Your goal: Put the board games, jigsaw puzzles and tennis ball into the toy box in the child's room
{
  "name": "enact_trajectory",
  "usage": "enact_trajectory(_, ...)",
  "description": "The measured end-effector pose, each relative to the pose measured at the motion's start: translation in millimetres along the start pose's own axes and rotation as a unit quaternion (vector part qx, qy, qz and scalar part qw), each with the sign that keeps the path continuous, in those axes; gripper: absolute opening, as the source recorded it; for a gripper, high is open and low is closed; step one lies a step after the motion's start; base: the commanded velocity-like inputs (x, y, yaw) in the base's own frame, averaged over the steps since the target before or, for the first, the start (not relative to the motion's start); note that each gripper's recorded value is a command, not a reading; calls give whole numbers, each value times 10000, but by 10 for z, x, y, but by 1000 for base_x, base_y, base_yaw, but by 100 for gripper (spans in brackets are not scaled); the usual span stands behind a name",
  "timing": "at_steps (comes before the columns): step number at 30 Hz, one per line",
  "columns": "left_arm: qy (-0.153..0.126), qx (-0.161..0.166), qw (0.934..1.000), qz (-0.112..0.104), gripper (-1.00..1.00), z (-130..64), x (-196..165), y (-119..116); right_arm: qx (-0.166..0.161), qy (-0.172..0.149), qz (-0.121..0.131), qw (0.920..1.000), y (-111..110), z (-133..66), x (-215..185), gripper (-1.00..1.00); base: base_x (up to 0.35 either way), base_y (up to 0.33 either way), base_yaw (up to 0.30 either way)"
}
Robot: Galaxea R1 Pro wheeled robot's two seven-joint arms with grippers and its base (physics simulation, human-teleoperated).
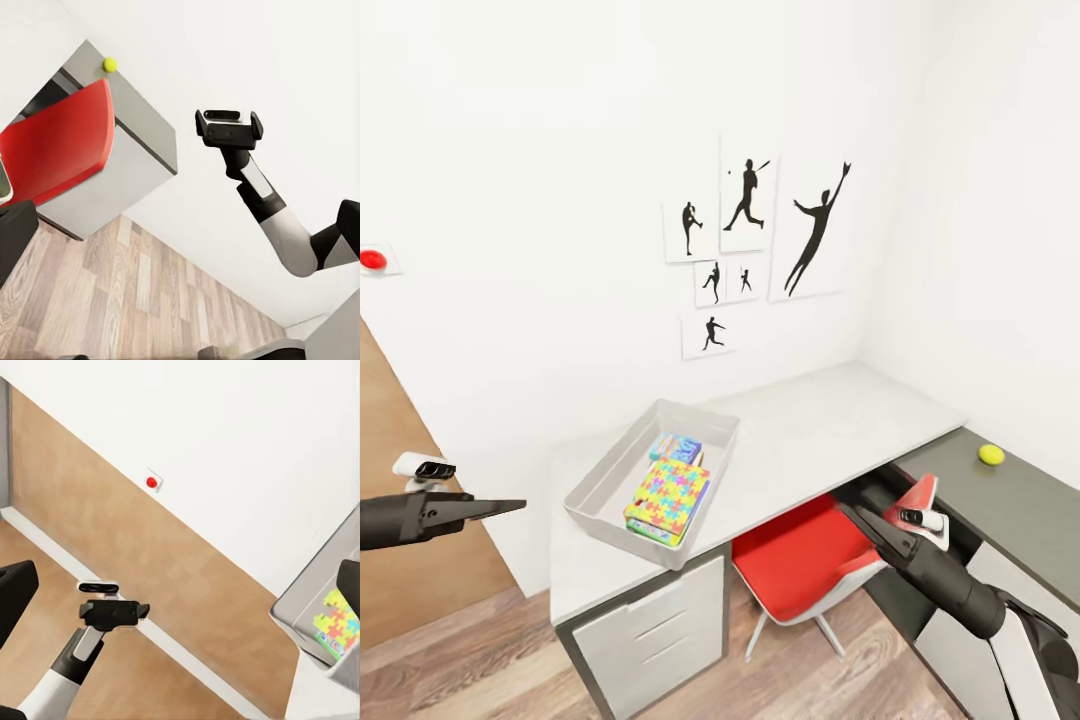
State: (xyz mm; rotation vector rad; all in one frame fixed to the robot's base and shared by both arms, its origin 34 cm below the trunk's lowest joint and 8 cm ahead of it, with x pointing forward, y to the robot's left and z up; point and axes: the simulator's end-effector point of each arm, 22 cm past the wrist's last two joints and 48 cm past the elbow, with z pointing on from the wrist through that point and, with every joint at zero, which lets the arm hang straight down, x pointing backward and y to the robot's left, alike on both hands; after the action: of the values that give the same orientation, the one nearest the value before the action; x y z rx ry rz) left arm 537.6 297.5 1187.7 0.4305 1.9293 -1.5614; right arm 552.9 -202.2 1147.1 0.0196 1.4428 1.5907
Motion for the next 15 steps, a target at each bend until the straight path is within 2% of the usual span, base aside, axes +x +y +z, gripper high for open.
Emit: enact_trajectory(15, 2, 5, 10000, 14, 100, 1, 0, -10, 3, -3, 0, 10000, -8, -4, 4, 100, 0, 0, -278)
